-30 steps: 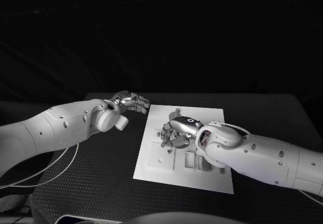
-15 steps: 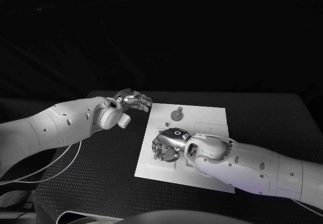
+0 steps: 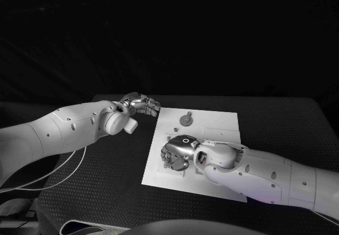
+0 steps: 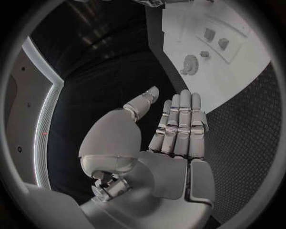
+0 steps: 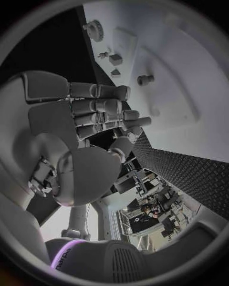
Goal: Assemble the parts on the task board
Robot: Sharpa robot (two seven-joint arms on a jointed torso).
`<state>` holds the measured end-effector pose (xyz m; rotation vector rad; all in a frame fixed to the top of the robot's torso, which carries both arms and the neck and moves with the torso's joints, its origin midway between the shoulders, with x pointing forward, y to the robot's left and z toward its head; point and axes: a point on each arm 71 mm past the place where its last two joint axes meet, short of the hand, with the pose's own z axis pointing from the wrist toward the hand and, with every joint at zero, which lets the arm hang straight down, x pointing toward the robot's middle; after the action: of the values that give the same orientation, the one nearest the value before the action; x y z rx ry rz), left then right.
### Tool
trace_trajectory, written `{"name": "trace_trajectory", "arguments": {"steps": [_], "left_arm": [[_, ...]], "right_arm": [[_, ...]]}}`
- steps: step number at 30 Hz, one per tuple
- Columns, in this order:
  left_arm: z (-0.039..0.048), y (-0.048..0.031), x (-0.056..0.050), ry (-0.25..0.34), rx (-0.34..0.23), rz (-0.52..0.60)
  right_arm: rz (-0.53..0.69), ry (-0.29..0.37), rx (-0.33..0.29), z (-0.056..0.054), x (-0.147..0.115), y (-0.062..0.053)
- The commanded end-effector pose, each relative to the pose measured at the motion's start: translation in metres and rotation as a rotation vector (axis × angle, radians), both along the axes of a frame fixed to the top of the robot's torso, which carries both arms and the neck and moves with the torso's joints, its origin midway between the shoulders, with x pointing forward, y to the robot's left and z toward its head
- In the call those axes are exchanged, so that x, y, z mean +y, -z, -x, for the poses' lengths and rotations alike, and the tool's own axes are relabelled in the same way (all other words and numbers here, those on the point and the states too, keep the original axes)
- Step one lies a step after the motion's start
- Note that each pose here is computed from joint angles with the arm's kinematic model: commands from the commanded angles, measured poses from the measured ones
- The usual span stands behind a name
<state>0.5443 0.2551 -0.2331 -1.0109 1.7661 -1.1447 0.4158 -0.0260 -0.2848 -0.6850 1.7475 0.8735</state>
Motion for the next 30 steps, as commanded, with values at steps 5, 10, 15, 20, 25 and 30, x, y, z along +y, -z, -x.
{"name": "trace_trajectory", "arguments": {"steps": [5, 10, 15, 20, 25, 30], "left_arm": [[0.0, -0.0012, -0.002, 0.012, -0.003, 0.012], [-0.0001, -0.0012, -0.002, 0.012, -0.003, 0.013], [-0.0001, -0.0012, -0.002, 0.013, -0.003, 0.013], [-0.0001, -0.0011, -0.002, 0.011, -0.003, 0.012], [-0.0001, -0.0011, -0.002, 0.012, -0.002, 0.013], [-0.0003, -0.0011, -0.002, 0.012, -0.003, 0.012]], "right_arm": [[0.07, -0.007, -0.013, -0.002, -0.006, 0.006], [0.079, -0.005, -0.017, -0.003, -0.007, 0.006], [0.085, -0.003, -0.015, -0.003, -0.008, 0.007], [0.091, 0.005, -0.019, -0.005, -0.011, 0.008], [0.096, 0.006, -0.019, -0.005, -0.012, 0.008], [0.108, 0.002, -0.009, -0.005, -0.013, 0.009]]}}
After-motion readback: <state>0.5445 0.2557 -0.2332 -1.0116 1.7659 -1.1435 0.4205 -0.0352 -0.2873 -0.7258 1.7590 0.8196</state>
